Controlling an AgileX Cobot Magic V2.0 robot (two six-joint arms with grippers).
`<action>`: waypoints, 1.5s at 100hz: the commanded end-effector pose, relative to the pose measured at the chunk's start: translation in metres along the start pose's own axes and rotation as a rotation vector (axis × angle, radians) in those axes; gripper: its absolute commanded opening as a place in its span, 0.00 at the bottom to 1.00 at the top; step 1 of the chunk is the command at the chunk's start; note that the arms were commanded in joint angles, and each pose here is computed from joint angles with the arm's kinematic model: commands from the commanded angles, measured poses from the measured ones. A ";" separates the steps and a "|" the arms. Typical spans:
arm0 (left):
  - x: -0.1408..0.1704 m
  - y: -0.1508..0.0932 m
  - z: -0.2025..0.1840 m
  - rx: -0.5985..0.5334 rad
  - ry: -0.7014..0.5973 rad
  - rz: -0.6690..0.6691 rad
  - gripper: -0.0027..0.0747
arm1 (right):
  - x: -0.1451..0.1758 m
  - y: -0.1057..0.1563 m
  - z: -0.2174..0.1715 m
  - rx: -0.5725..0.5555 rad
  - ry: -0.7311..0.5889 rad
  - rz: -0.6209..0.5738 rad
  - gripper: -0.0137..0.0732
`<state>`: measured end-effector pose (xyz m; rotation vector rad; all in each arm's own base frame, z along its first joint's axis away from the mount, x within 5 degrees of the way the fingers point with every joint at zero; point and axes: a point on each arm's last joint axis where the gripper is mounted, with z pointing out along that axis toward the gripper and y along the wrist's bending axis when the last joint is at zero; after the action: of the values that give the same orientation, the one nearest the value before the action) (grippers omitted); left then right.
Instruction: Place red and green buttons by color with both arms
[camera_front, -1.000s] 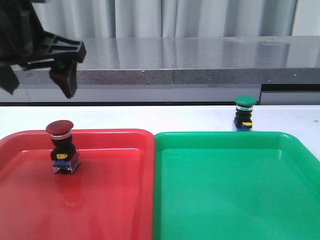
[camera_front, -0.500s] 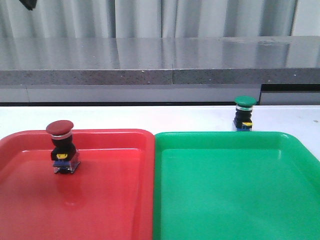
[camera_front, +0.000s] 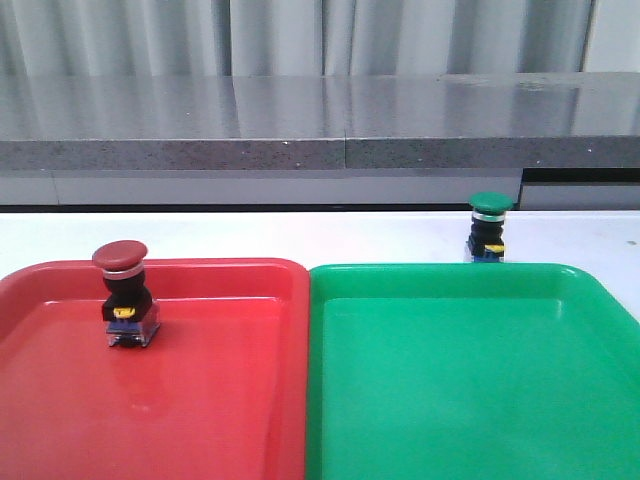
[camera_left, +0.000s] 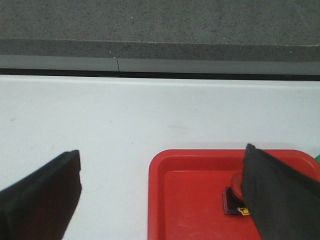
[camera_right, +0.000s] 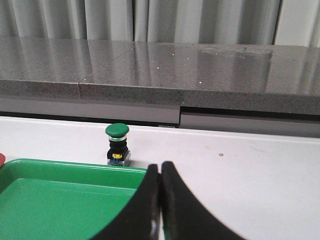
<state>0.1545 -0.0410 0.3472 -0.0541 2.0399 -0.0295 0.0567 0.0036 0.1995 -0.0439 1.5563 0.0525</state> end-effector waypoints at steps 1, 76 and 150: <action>0.000 0.008 -0.018 0.038 -0.091 -0.011 0.83 | -0.012 -0.001 -0.002 0.010 -0.102 -0.004 0.08; 0.019 0.031 -0.043 0.014 -0.152 -0.037 0.01 | -0.012 -0.001 -0.002 0.010 -0.102 -0.004 0.08; 0.018 0.033 -0.044 -0.006 -0.172 -0.008 0.01 | -0.012 -0.001 -0.002 0.010 -0.102 -0.004 0.08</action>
<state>0.1056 -0.0084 0.3370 -0.1017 1.9438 -0.0167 0.0567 0.0036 0.1995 -0.0439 1.5563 0.0525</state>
